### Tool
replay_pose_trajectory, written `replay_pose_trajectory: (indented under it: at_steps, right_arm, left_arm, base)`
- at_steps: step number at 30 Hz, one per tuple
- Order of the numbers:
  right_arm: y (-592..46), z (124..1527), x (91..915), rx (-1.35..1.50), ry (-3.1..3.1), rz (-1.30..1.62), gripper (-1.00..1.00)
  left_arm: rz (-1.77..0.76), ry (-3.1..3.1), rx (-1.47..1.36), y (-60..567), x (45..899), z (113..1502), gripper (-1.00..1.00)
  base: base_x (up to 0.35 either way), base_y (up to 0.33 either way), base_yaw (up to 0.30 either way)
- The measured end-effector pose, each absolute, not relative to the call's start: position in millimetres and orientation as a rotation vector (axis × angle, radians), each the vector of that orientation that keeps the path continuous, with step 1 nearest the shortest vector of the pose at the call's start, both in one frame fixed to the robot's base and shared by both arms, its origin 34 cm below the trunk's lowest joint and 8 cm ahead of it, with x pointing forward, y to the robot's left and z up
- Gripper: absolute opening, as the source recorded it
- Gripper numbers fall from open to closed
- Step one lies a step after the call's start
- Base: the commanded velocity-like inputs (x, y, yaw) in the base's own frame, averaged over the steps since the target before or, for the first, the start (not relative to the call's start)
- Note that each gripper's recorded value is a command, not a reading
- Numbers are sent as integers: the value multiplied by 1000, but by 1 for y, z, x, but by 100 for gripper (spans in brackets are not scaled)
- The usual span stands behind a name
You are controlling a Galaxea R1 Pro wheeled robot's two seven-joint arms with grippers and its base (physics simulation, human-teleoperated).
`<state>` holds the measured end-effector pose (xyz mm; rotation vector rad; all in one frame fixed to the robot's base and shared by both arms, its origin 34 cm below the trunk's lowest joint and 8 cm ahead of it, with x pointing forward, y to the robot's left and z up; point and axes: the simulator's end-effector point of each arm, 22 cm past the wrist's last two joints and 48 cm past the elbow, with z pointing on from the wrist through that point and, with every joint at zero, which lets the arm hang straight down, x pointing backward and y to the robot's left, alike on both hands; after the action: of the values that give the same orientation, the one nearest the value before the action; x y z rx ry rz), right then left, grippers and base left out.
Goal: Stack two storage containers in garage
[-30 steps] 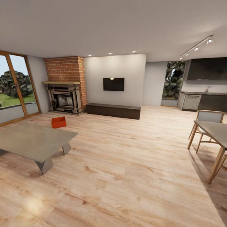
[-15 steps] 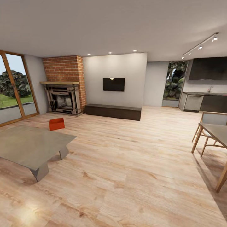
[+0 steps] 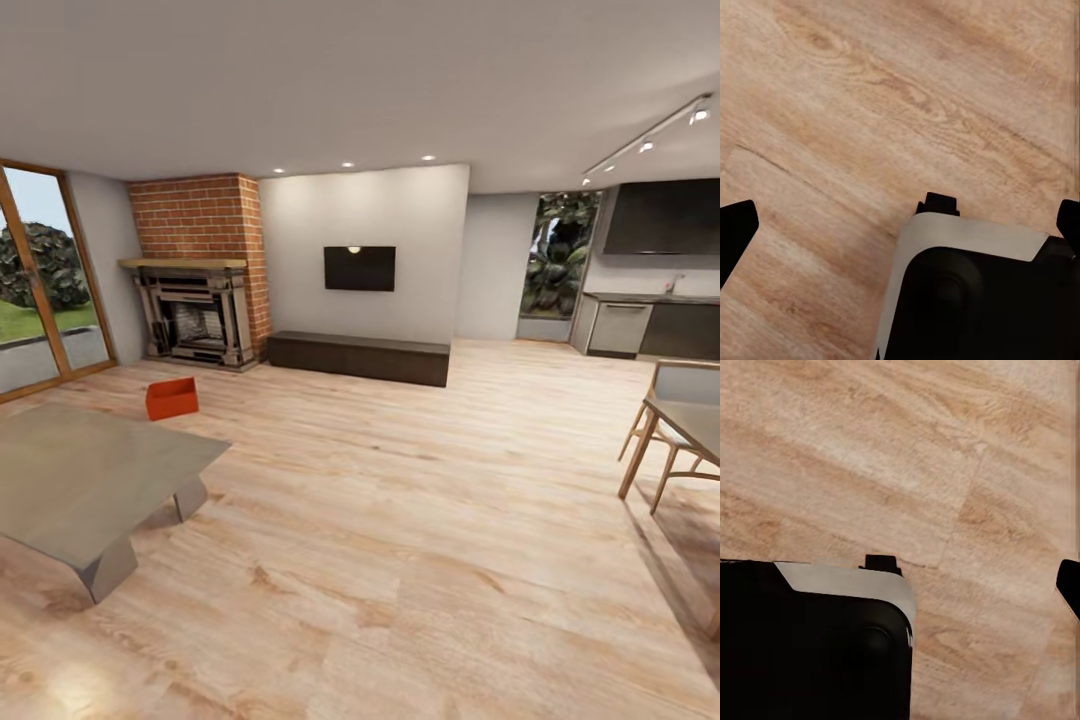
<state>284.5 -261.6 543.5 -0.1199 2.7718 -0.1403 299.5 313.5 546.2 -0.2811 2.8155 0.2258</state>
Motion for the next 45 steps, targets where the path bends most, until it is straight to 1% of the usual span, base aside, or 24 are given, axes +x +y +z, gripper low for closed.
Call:
replay_pose_trajectory:
  at_steps: [45]
  right_arm:
    - [-262, 544, 285, -120, 2772, -140, 100]
  left_arm:
    - [226, 2818, -281, 313, 299, 546, 100]
  base:
    - [318, -86, 0]
